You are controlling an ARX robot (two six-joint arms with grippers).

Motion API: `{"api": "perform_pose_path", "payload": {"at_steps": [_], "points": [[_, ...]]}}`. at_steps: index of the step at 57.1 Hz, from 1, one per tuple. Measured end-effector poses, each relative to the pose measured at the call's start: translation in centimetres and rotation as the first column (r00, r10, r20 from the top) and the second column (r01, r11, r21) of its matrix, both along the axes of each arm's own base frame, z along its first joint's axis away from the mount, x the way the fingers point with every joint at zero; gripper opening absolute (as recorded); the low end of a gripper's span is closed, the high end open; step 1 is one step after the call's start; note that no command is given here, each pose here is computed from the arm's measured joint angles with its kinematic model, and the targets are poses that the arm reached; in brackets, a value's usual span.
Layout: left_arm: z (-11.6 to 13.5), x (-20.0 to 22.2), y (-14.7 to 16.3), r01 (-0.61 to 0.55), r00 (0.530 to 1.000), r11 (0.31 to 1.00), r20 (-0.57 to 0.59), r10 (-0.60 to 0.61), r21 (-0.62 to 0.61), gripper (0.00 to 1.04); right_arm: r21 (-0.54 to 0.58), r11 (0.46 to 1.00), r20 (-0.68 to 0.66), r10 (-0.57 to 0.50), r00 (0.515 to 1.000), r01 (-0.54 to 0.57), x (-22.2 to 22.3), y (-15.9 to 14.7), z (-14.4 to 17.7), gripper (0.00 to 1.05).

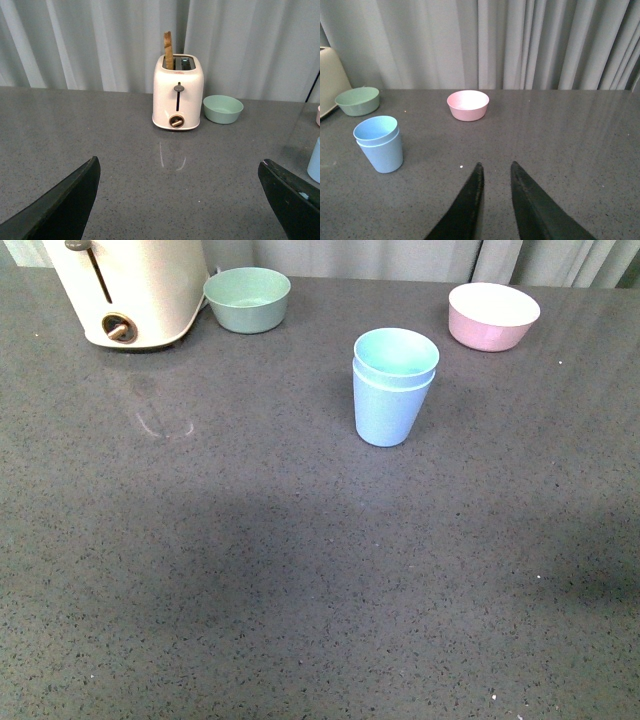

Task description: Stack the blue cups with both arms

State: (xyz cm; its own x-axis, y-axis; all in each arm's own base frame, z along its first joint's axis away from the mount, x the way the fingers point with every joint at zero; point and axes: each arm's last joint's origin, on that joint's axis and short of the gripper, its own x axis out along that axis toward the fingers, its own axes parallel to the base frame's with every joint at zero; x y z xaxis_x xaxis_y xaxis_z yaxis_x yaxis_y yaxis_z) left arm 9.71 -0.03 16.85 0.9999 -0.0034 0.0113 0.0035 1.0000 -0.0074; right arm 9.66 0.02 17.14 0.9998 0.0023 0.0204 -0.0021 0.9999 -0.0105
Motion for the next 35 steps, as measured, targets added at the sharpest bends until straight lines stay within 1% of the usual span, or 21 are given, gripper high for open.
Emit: {"api": "perform_pose_path", "payload": {"at_steps": [1, 2, 3, 5, 8, 10, 13, 17, 20, 35], "points": [[0.00, 0.00, 0.00, 0.000, 1.000, 1.000, 0.000, 0.000, 0.000, 0.96, 0.000, 1.000, 0.000, 0.000, 1.000, 0.000, 0.00, 0.00, 0.00, 0.50], [0.00, 0.00, 0.00, 0.000, 1.000, 1.000, 0.000, 0.000, 0.000, 0.96, 0.000, 1.000, 0.000, 0.000, 1.000, 0.000, 0.00, 0.00, 0.00, 0.55], [0.00, 0.00, 0.00, 0.000, 1.000, 1.000, 0.000, 0.000, 0.000, 0.96, 0.000, 1.000, 0.000, 0.000, 1.000, 0.000, 0.00, 0.00, 0.00, 0.57], [0.00, 0.00, 0.00, 0.000, 1.000, 1.000, 0.000, 0.000, 0.000, 0.96, 0.000, 1.000, 0.000, 0.000, 1.000, 0.000, 0.00, 0.00, 0.00, 0.64], [0.00, 0.00, 0.00, 0.000, 1.000, 1.000, 0.000, 0.000, 0.000, 0.96, 0.000, 1.000, 0.000, 0.000, 1.000, 0.000, 0.00, 0.00, 0.00, 0.71], [0.00, 0.00, 0.00, 0.000, 1.000, 1.000, 0.000, 0.000, 0.000, 0.96, 0.000, 1.000, 0.000, 0.000, 1.000, 0.000, 0.00, 0.00, 0.00, 0.78], [0.00, 0.00, 0.00, 0.000, 1.000, 1.000, 0.000, 0.000, 0.000, 0.96, 0.000, 1.000, 0.000, 0.000, 1.000, 0.000, 0.00, 0.00, 0.00, 0.85], [0.00, 0.00, 0.00, 0.000, 1.000, 1.000, 0.000, 0.000, 0.000, 0.96, 0.002, 1.000, 0.000, 0.000, 1.000, 0.000, 0.00, 0.00, 0.00, 0.97], [0.00, 0.00, 0.00, 0.000, 1.000, 1.000, 0.000, 0.000, 0.000, 0.96, 0.001, 1.000, 0.000, 0.000, 1.000, 0.000, 0.00, 0.00, 0.00, 0.95], [0.00, 0.00, 0.00, 0.000, 1.000, 1.000, 0.000, 0.000, 0.000, 0.96, 0.001, 1.000, 0.000, 0.000, 1.000, 0.000, 0.00, 0.00, 0.00, 0.96]]}}
